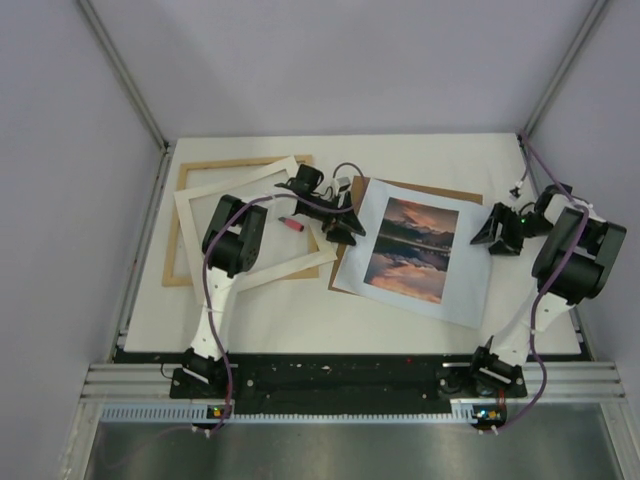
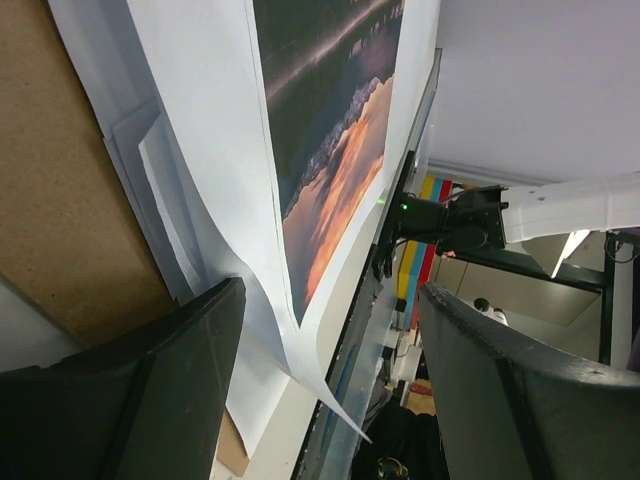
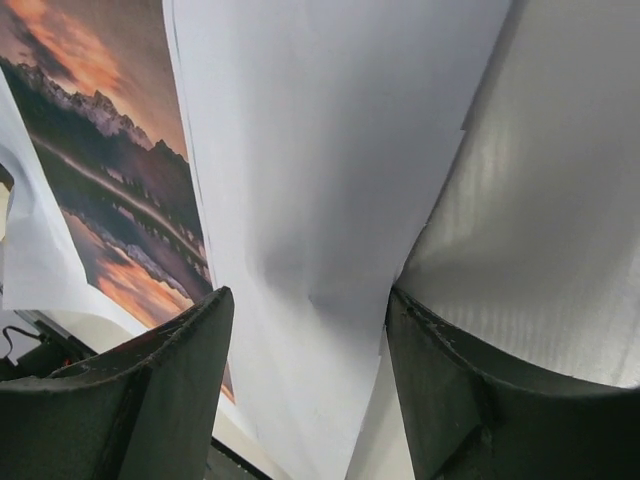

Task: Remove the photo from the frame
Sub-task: Move the photo to the photo frame.

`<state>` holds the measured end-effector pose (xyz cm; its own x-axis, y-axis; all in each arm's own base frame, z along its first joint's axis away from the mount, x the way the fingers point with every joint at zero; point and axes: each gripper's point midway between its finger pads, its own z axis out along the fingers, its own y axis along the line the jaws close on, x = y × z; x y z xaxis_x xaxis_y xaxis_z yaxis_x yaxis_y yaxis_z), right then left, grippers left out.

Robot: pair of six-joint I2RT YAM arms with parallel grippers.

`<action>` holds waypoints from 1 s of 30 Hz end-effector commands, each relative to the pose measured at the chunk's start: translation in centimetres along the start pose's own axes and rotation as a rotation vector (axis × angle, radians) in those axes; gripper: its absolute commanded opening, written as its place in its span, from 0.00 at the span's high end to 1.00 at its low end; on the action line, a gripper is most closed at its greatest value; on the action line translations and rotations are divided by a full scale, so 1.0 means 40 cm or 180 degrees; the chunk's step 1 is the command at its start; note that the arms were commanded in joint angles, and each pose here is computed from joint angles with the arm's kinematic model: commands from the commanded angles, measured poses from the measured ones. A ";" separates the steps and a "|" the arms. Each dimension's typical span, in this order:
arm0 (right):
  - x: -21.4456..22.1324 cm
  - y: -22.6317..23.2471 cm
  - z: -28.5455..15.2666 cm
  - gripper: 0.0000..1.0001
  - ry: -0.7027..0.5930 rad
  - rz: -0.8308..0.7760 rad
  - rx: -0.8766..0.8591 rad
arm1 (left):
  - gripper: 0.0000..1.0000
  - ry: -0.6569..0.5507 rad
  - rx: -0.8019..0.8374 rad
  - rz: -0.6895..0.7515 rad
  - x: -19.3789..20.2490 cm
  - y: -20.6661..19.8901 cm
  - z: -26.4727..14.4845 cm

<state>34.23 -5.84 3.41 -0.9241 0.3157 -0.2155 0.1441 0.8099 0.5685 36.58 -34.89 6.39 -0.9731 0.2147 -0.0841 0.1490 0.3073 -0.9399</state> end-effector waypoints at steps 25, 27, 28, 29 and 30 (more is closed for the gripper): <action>0.041 -0.100 0.024 0.40 0.0034 0.0488 -0.0002 | 0.25 -0.0078 -0.0113 0.0138 0.026 0.012 -0.039; 0.041 -0.096 0.026 0.41 0.0033 0.0499 -0.0047 | 0.25 -0.0065 -0.0130 0.0124 0.031 0.019 -0.035; 0.041 -0.094 0.027 0.41 0.0029 0.0499 -0.0066 | 0.25 -0.0063 -0.0131 0.0120 0.032 0.021 -0.034; 0.044 -0.093 0.029 0.42 0.0038 0.0508 -0.0078 | 0.25 -0.0058 -0.0137 0.0103 0.033 0.023 -0.032; 0.044 -0.093 0.031 0.42 0.0040 0.0516 -0.0088 | 0.26 -0.0059 -0.0147 0.0089 0.033 0.028 -0.030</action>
<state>33.50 -7.27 3.31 -0.8801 0.4541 -0.1388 0.2593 0.7044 0.6608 35.68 -33.38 5.63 -0.9738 0.2123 -0.0811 0.1478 0.3203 -0.9357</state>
